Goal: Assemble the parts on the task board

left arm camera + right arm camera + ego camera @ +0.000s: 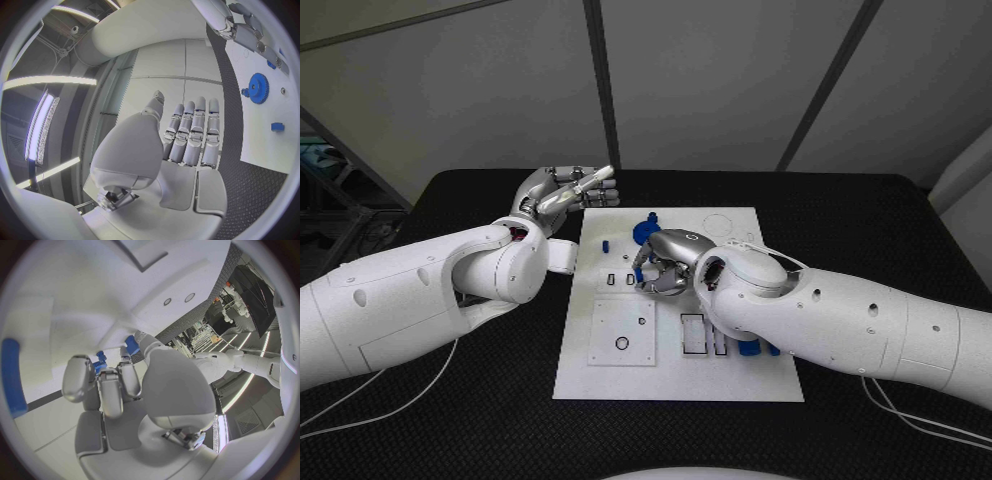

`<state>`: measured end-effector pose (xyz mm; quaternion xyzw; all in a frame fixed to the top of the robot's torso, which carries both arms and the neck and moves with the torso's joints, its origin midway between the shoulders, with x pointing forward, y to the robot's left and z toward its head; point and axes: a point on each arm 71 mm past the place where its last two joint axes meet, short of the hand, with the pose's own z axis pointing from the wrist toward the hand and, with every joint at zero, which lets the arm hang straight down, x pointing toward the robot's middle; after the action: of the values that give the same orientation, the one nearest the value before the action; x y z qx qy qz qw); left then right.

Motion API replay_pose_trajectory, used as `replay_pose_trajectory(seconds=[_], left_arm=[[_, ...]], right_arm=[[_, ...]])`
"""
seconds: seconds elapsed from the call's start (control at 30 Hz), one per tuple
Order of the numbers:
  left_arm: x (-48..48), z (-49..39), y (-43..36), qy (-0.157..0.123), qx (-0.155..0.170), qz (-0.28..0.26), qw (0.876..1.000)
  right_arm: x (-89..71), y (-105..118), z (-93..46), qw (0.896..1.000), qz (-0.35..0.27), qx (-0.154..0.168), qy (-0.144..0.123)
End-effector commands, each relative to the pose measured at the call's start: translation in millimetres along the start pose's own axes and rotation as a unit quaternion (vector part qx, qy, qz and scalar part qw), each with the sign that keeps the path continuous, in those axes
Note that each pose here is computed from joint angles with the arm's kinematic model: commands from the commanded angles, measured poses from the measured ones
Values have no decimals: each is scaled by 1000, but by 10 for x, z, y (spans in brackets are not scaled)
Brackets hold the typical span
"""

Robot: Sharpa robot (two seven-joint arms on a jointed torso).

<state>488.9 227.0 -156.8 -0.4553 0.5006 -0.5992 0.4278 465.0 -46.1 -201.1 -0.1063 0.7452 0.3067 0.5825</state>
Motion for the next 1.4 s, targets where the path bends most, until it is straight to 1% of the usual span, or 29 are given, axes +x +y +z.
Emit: replay_pose_trajectory(seconds=[0.03, 0.1, 0.2, 0.27, 0.37, 0.47, 0.57, 0.63, 0.7, 0.77, 0.87, 0.9, 0.93, 1.03, 1.07, 1.17, 1.2, 1.23, 1.33, 1.4], left_arm=[[11, 2, -16, 7, 4, 1, 1000], [10, 2, -15, 7, 4, 1, 1000], [5, 4, -13, 6, 4, 2, 1000], [-3, 5, -12, 7, 3, 7, 1000], [-19, 7, -4, 11, -2, 20, 1000], [-42, 9, 6, 20, -7, 38, 999], [-74, 10, 21, 30, -17, 60, 998], [-98, 13, 39, 39, -27, 77, 996], [-116, 13, 69, 56, -46, 94, 993], [-130, 8, 105, 80, -69, 120, 987], [-143, -6, 155, 114, -107, 166, 974], [-148, -8, 164, 122, -119, 179, 969], [-154, -5, 167, 128, -130, 192, 964], [-171, 34, 151, 144, -169, 239, 945], [-171, 51, 147, 150, -185, 257, 937], [-166, 85, 139, 159, -218, 302, 914], [-149, 109, 129, 164, -239, 330, 898], [-138, 124, 120, 167, -249, 347, 889], [-93, 174, 101, 171, -272, 388, 864], [-55, 214, 93, 172, -283, 412, 849]], right_arm=[[12, -30, -5, 1000, -2, 9, 0], [6, -26, -8, 1000, -1, 8, -4], [-32, -4, -29, 1000, 8, -4, -29], [-63, 16, -55, 998, 16, -16, -50], [-121, 49, -124, 995, 35, -46, -83], [-173, 61, -207, 990, 58, -79, -103], [-235, 47, -313, 985, 81, -107, -112], [-285, 19, -384, 982, 94, -117, -113], [-349, -27, -444, 981, 107, -119, -112], [-427, -96, -506, 980, 121, -114, -111], [-562, -235, -605, 979, 142, -96, -114], [-607, -281, -631, 978, 148, -90, -116], [-656, -331, -657, 977, 154, -83, -120], [-834, -519, -735, 976, 165, -59, -134], [-894, -593, -760, 975, 168, -48, -139], [-998, -750, -814, 974, 172, -26, -148], [-1040, -829, -841, 973, 174, -15, -151], [-1059, -865, -855, 973, 174, -9, -153], [-1093, -926, -886, 972, 176, 1, -155], [-1104, -945, -897, 972, 176, 6, -155]])
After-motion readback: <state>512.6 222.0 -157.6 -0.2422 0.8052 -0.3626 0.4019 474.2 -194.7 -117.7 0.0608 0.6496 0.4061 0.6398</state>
